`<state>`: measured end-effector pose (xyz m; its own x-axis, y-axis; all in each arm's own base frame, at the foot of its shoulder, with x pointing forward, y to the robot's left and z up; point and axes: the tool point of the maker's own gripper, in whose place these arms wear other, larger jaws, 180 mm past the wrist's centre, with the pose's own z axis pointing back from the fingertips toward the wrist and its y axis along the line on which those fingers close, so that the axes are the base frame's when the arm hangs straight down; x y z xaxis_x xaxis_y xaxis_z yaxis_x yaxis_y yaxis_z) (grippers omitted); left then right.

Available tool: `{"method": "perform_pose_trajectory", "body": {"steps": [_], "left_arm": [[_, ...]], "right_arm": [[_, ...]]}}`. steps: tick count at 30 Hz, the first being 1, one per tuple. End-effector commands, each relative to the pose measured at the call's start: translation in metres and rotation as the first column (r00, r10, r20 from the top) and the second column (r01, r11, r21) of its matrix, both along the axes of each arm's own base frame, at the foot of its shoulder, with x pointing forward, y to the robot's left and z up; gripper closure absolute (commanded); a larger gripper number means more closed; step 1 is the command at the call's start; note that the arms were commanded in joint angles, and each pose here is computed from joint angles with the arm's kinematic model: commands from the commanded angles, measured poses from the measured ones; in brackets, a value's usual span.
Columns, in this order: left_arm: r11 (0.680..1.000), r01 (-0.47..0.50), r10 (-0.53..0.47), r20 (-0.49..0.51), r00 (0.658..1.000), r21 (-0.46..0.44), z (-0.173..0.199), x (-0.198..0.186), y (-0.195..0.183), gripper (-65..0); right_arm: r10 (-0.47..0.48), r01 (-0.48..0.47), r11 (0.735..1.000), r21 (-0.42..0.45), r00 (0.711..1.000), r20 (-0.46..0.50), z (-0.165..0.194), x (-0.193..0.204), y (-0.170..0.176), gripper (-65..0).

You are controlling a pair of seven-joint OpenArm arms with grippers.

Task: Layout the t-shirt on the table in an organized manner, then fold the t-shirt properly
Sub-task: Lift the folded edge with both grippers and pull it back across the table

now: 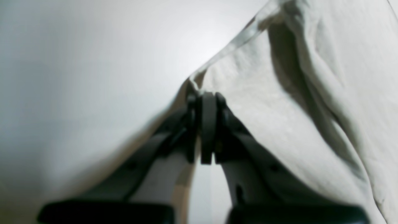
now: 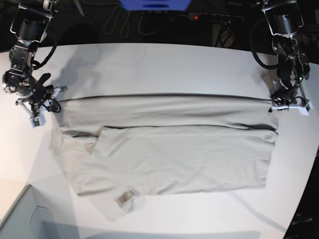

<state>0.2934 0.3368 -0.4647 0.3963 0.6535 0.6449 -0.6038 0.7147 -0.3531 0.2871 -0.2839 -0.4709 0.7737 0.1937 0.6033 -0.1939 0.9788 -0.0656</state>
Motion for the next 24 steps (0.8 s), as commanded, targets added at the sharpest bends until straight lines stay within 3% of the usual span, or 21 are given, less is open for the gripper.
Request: {"method": "perform_pose_trajectory", "body": {"steps": [1,6,12,15,19,22,24], "left_arm": [[0.999,-0.003,0.000,0.056,0.998,0.046,0.021,0.011,0.012,-0.1],[0.996,0.024,-0.037,0.148,0.988,0.087,0.057,0.025,0.004,-0.1],[0.992,0.035,-0.064,0.250,0.966,0.121,0.096,0.046,-0.003,-0.1],[0.995,0.030,-0.059,0.329,0.943,0.094,0.118,0.063,-0.011,-0.1],[1.000,-0.009,-0.002,0.465,0.885,0.022,0.160,0.069,-0.003,-0.1],[1.000,-0.010,0.009,0.520,0.854,-0.001,0.180,0.077,-0.002,-0.1],[1.000,-0.010,0.008,0.525,0.851,0.002,0.183,0.076,0.000,-0.1]], "right_arm": [[0.011,-0.012,0.998,-0.061,1.000,-0.023,0.007,-0.001,-0.016,0.0],[0.045,-0.034,0.992,-0.124,0.995,0.084,0.046,0.023,-0.017,0.0],[0.079,-0.039,0.984,-0.172,0.969,0.234,0.101,0.067,-0.014,0.0],[0.078,-0.028,0.984,-0.177,0.956,0.284,0.120,0.084,-0.015,0.0],[0.042,0.032,0.982,-0.187,0.922,0.384,0.155,0.090,-0.023,0.0],[0.036,0.051,0.981,-0.187,0.899,0.436,0.174,0.092,-0.018,0.0],[0.044,0.048,0.981,-0.188,0.889,0.455,0.180,0.091,-0.010,0.0]]}}
